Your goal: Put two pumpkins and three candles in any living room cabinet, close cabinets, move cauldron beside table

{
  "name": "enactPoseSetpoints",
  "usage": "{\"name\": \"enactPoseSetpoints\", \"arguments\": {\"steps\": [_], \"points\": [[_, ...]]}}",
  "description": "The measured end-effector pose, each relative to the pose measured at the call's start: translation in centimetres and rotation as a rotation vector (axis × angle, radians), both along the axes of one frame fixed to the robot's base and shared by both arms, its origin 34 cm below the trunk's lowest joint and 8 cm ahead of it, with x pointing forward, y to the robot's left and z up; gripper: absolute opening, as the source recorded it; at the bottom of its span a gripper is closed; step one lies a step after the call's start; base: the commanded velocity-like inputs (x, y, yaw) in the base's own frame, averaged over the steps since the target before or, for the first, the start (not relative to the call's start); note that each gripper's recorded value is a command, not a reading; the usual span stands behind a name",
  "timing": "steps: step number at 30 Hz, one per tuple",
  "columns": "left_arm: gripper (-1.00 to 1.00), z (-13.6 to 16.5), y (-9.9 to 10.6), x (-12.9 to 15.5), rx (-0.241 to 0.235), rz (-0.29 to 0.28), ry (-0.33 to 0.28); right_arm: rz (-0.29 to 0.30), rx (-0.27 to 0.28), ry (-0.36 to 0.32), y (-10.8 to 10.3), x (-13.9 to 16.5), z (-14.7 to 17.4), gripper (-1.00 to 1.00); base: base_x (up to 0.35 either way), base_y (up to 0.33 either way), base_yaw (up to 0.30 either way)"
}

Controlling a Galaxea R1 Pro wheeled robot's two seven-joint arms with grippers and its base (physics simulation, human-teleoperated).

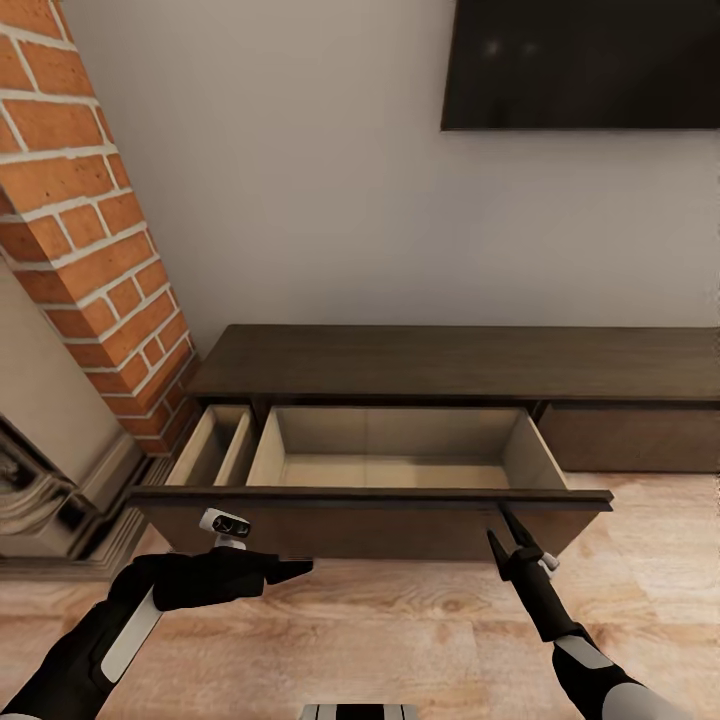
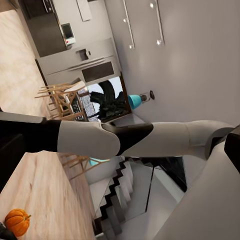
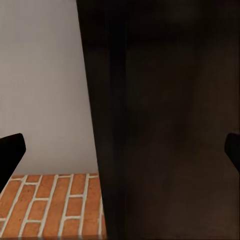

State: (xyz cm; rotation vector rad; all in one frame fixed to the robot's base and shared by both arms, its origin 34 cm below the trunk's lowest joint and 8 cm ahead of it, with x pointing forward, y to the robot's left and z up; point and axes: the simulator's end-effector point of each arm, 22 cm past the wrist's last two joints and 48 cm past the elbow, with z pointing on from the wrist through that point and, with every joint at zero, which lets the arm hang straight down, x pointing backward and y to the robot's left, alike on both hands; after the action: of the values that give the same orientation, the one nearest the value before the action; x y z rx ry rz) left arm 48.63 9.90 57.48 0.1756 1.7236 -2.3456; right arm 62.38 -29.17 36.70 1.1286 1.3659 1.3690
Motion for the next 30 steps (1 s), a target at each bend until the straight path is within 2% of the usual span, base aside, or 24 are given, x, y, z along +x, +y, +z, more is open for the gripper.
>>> {"name": "enactPoseSetpoints", "arguments": {"steps": [17, 24, 30], "points": [[1.0, 0.0, 0.1, 0.0, 0.0, 0.002, 0.0, 0.007, 0.0, 0.007, 0.2, 0.0, -0.2, 1.0, -0.213, 0.0, 0.0], [1.0, -0.7, 0.5, 0.3, 0.003, 0.017, 0.024, 0.116, 0.021, 0.042, 2.8, -0.7, -0.8, 1.0, -0.015, 0.0, 0.0], [1.0, -0.8, 0.6, 0.4, 0.005, 0.021, 0.026, 0.147, 0.028, 0.06, 3.5, -0.9, -1.1, 1.0, 0.0, 0.0, 0.0]]}}
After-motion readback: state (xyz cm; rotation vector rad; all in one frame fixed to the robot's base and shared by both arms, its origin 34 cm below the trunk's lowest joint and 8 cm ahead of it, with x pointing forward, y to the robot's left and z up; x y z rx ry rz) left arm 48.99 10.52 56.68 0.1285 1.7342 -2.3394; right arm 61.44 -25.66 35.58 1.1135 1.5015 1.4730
